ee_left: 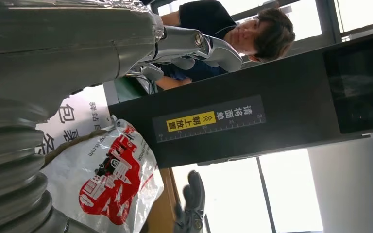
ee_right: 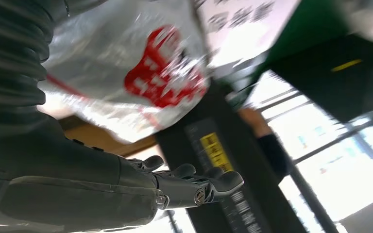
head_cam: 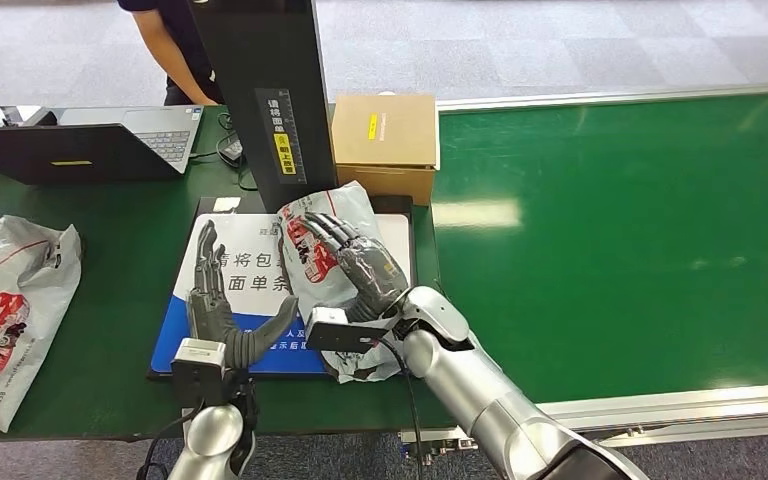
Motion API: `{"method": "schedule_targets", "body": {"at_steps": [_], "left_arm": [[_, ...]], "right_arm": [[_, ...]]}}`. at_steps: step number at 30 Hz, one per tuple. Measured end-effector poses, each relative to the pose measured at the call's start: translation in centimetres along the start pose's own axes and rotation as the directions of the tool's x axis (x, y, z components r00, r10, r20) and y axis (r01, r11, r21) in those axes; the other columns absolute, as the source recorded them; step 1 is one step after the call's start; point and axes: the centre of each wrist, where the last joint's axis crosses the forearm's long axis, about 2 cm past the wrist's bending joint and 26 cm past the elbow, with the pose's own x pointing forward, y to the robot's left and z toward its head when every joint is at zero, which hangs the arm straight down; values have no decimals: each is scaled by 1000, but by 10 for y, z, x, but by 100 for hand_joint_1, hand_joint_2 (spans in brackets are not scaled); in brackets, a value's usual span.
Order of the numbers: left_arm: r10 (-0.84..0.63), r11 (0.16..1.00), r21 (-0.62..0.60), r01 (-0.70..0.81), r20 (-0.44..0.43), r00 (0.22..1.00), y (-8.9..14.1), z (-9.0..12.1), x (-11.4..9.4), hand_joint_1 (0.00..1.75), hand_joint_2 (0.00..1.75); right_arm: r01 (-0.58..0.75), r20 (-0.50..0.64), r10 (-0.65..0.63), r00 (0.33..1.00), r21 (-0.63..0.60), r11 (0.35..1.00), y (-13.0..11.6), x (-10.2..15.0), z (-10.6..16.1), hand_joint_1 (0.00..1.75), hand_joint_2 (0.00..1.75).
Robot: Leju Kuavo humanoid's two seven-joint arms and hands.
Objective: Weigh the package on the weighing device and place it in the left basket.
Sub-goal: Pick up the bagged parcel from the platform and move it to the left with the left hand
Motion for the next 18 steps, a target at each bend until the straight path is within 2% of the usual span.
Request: {"method": "schedule_targets", "body": {"at_steps": [4,7,12,18], "left_arm": [[-15,1000,7,15,-13,1000,4,7,1,0,175],[-22,1000,9,22,-19,1000,6,11,3,0,175],[-34,999,21,34,-30,999,10,16,3,0,175],[-54,996,70,57,-37,998,13,17,2,0,175]], "right_arm": [[-206,-82,203,976,-25,978,-8,8,4,0,175],[-282,-92,276,957,-59,958,-12,14,13,0,175],[-333,-95,322,942,-156,930,-19,23,24,0,175],[-288,-84,276,958,-297,910,-31,27,32,0,175]]}}
